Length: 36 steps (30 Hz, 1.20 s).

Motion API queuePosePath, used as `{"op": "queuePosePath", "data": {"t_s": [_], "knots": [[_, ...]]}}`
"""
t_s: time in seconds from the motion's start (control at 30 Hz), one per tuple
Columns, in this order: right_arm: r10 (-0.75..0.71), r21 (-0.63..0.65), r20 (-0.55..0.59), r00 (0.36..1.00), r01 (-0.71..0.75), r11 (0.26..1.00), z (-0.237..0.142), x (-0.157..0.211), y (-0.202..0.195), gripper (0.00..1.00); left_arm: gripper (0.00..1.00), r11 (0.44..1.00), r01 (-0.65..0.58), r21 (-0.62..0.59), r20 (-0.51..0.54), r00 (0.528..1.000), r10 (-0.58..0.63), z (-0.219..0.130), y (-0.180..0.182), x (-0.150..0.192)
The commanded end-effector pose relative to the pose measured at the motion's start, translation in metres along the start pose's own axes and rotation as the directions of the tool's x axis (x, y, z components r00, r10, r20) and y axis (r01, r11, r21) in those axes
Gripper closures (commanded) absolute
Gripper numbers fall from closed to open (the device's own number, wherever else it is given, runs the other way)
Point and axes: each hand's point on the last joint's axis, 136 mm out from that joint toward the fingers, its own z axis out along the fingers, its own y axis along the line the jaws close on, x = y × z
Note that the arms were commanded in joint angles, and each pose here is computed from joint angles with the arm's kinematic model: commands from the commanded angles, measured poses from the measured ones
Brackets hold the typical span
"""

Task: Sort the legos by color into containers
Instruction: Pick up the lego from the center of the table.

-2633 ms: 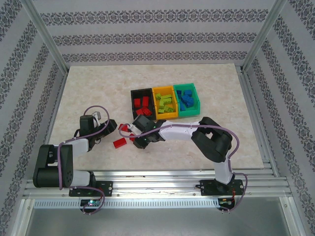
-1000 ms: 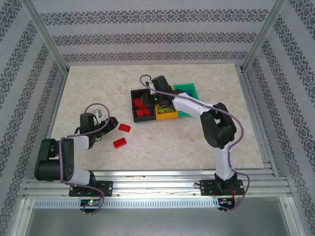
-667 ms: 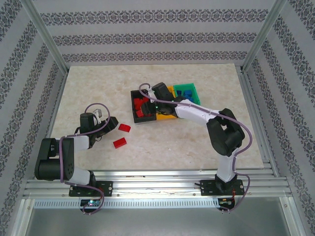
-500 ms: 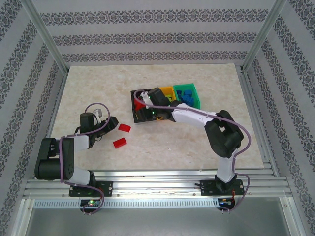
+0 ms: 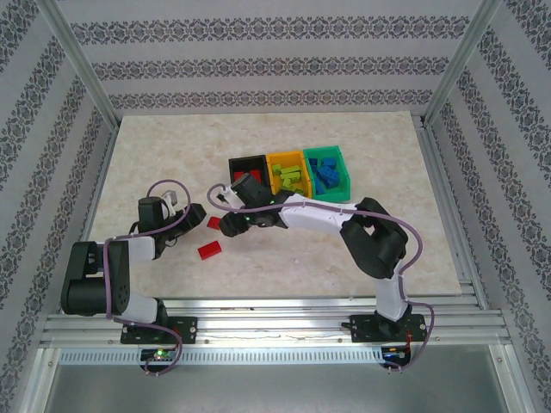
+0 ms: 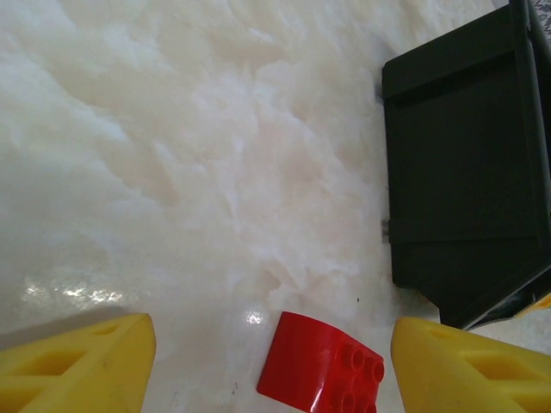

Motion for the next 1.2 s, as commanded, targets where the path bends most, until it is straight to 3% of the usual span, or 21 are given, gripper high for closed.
{"op": "queuePosePath", "data": {"t_s": [0.0, 0.4, 0.93, 1.17], "knots": [[-0.054, -0.002, -0.048, 0.997, 0.054, 0.999, 0.013, 0.001, 0.008, 0.51, 0.27, 0.998, 0.048, -0.043, -0.008, 0.999, -0.048, -0.006, 0.014, 0.002], [-0.092, 0.097, -0.08, 0.993, 0.1, 0.99, 0.033, -0.01, -0.004, 0.5, 0.27, 0.993, 0.052, -0.105, 0.095, 0.995, -0.042, -0.026, 0.025, -0.009], [-0.151, 0.21, -0.185, 0.971, 0.189, 0.959, 0.061, -0.008, -0.025, 0.45, 0.26, 0.992, 0.065, -0.105, 0.097, 0.994, -0.055, -0.027, 0.027, -0.008], [-0.15, 0.202, -0.207, 0.967, 0.192, 0.96, 0.07, -0.002, -0.024, 0.42, 0.26, 0.993, 0.07, -0.094, 0.091, 0.994, -0.061, -0.025, 0.026, -0.008]]}}
